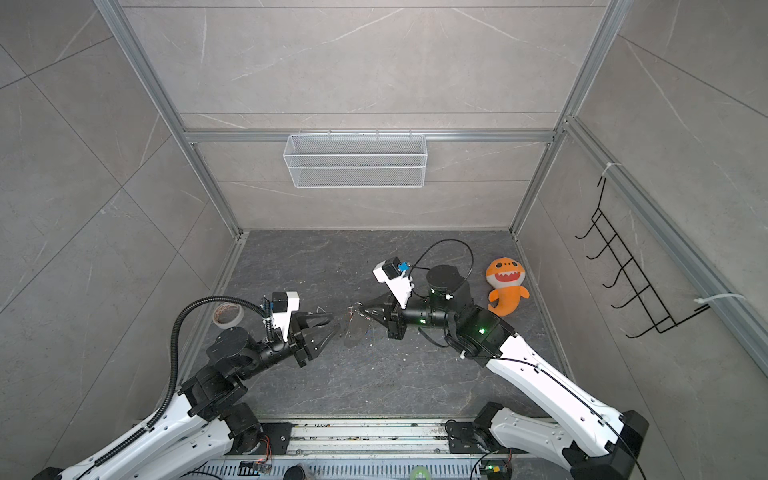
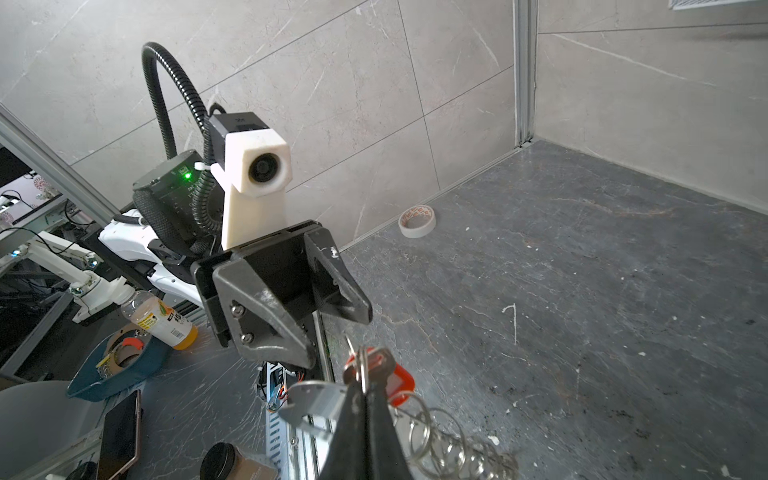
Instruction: Remove the keys from the keyring
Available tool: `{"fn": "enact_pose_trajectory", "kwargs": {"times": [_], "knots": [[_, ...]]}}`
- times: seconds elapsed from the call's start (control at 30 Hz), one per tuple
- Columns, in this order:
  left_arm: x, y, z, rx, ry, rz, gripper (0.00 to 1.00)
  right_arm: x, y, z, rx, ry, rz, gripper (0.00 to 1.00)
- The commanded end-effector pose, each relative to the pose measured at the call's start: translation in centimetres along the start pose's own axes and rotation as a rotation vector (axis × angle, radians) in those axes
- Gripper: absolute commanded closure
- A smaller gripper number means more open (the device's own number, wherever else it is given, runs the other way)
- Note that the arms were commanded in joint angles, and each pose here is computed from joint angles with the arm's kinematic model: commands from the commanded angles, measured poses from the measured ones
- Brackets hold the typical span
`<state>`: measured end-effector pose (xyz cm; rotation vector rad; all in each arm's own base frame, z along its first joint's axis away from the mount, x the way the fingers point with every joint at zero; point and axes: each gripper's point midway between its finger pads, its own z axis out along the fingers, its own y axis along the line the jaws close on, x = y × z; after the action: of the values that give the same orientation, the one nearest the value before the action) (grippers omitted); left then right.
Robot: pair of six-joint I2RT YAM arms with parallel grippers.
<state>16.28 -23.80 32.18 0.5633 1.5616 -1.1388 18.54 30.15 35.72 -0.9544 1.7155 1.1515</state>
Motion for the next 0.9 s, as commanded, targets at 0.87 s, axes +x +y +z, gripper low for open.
{"fn": "enact_pose_trajectory", "kwargs": {"times": [0.87], "knots": [[-2.5, -6.5, 2.0, 0.363, 0.013, 0.178, 0.61, 0.4, 2.7, 0.0, -0.172, 0.065, -0.122, 1.00]]}}
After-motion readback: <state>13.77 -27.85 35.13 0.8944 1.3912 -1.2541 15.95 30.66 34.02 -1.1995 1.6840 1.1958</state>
